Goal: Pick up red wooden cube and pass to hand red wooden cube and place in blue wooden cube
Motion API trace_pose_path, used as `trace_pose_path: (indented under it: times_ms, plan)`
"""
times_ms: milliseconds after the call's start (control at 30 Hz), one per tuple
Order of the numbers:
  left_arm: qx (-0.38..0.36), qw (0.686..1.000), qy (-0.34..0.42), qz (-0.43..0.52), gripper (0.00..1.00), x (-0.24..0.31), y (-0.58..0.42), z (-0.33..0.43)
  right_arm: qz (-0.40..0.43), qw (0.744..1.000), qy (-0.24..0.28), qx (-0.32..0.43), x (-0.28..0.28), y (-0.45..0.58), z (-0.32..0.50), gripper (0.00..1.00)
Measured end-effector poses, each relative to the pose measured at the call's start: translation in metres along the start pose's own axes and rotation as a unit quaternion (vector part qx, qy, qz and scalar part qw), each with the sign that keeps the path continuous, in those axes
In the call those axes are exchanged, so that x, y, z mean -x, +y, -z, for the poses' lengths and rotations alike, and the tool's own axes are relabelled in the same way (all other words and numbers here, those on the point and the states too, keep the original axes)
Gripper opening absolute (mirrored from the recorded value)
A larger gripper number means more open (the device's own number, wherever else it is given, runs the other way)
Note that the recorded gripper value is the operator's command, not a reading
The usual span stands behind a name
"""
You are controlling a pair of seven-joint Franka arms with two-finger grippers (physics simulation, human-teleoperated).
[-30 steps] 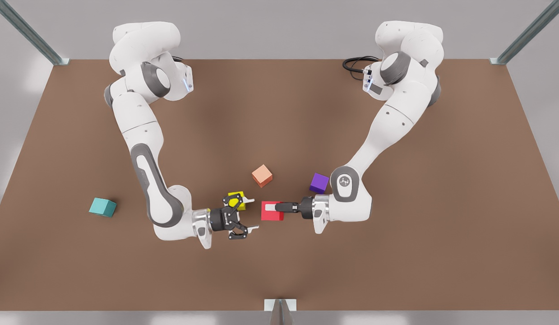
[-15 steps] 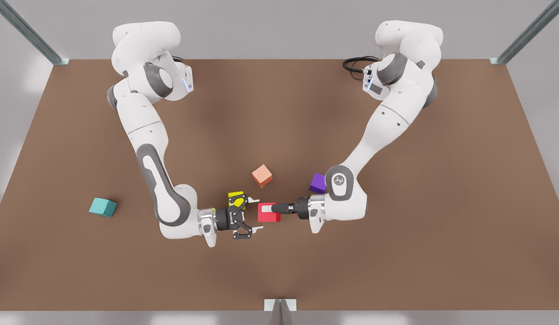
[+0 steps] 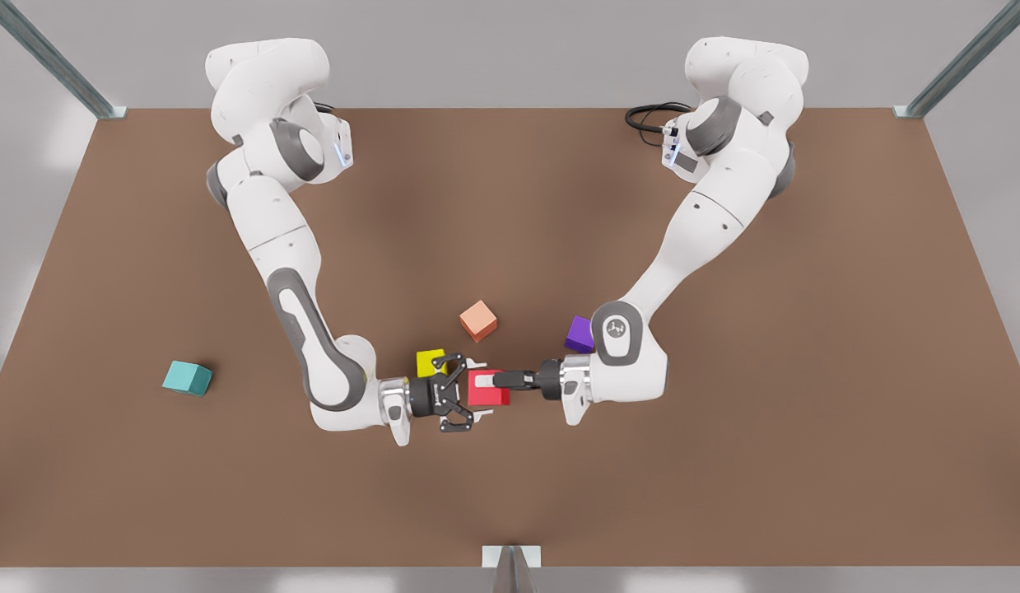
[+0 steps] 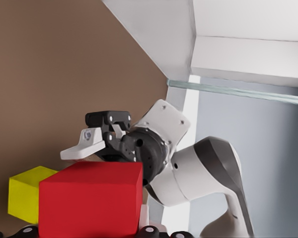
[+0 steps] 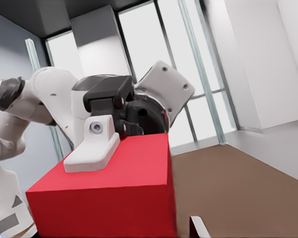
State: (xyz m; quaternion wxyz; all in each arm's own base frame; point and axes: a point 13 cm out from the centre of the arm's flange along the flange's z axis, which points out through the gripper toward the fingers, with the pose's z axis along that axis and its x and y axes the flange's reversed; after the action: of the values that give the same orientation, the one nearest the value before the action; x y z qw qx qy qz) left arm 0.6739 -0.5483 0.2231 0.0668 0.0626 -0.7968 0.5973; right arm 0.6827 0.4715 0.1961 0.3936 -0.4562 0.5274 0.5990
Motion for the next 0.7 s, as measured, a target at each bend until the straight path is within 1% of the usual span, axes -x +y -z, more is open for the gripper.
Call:
trace_pose_path:
  times_ms: [267, 300, 333, 367, 400, 533, 567, 600, 700]
  plan:
    - [0.001, 1.000, 0.000, -0.001, 0.68, 0.000, 0.002, 0.000, 0.011, 1.000, -0.009, 0.001, 0.011, 0.001, -0.009, 1.00]
    - [0.001, 1.000, 0.000, -0.001, 0.68, 0.000, 0.001, 0.000, 0.012, 1.000, -0.010, 0.000, 0.012, 0.001, -0.009, 0.91]
    - [0.001, 1.000, 0.000, -0.001, 0.67, 0.000, 0.001, 0.000, 0.012, 1.000, -0.011, 0.000, 0.012, 0.001, -0.009, 0.73]
    - [0.001, 1.000, 0.000, -0.001, 0.68, 0.000, 0.002, 0.000, 0.012, 1.000, -0.011, -0.001, 0.013, 0.000, -0.009, 0.49]
    - [0.001, 1.000, 0.000, -0.001, 0.67, 0.000, 0.001, -0.001, 0.013, 1.000, -0.011, -0.002, 0.013, 0.000, -0.009, 0.38]
    - [0.000, 1.000, -0.001, -0.002, 0.68, 0.001, 0.001, 0.000, 0.015, 1.000, -0.009, -0.004, 0.013, -0.001, -0.008, 0.38]
    - [0.000, 1.000, -0.001, -0.002, 0.76, 0.001, 0.001, 0.000, 0.015, 1.000, -0.009, -0.005, 0.013, -0.001, -0.008, 0.38]
    - [-0.001, 1.000, -0.001, -0.002, 1.00, 0.001, 0.001, 0.000, 0.016, 1.000, -0.009, -0.005, 0.013, -0.001, -0.008, 0.39]
    - [-0.005, 1.000, -0.002, -0.005, 1.00, 0.001, -0.001, 0.001, 0.016, 1.000, -0.009, -0.005, 0.013, -0.001, -0.008, 0.39]
